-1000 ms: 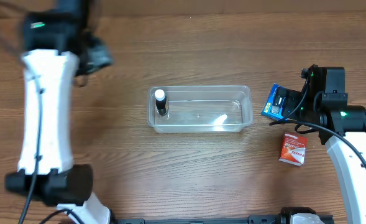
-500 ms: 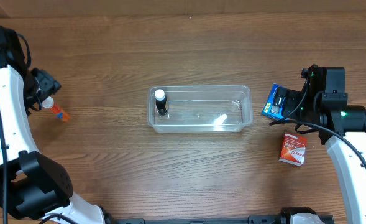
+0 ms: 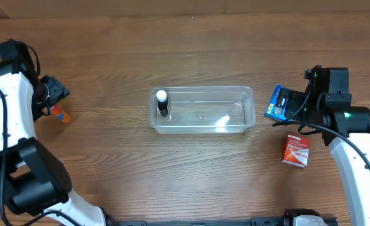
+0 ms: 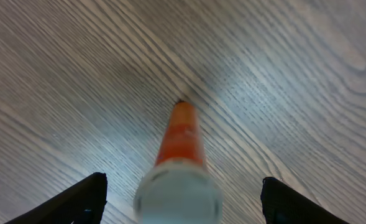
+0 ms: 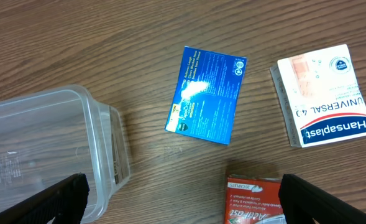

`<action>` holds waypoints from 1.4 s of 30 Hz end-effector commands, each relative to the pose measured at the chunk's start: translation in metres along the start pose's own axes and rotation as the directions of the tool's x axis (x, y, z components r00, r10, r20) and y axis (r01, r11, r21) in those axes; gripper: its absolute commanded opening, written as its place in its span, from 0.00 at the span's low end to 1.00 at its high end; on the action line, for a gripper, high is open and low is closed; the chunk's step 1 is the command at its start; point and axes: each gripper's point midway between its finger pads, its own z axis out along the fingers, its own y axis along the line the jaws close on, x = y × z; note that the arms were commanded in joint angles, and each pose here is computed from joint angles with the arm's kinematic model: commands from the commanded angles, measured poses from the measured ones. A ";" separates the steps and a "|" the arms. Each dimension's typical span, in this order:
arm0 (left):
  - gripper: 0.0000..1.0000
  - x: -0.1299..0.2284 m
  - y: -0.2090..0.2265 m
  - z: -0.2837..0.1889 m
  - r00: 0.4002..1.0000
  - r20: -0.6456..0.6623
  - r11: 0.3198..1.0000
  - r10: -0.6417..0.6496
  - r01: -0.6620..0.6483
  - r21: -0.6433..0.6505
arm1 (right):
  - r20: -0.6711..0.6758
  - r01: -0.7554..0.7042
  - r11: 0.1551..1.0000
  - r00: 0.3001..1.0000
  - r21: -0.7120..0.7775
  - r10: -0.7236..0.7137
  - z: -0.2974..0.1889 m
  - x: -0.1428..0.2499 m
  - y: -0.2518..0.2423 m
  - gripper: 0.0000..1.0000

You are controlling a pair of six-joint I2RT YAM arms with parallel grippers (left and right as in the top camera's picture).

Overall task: Pack container
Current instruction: 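Move the left gripper back and grasp the orange tube, then place the orange tube upright beside the bottle in the container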

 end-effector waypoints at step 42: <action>0.04 0.230 -0.209 -0.131 0.765 0.006 0.739 0.644 -0.624 0.254 | 0.017 0.003 1.000 1.000 0.008 -0.003 -0.006 -0.006 -0.002 1.00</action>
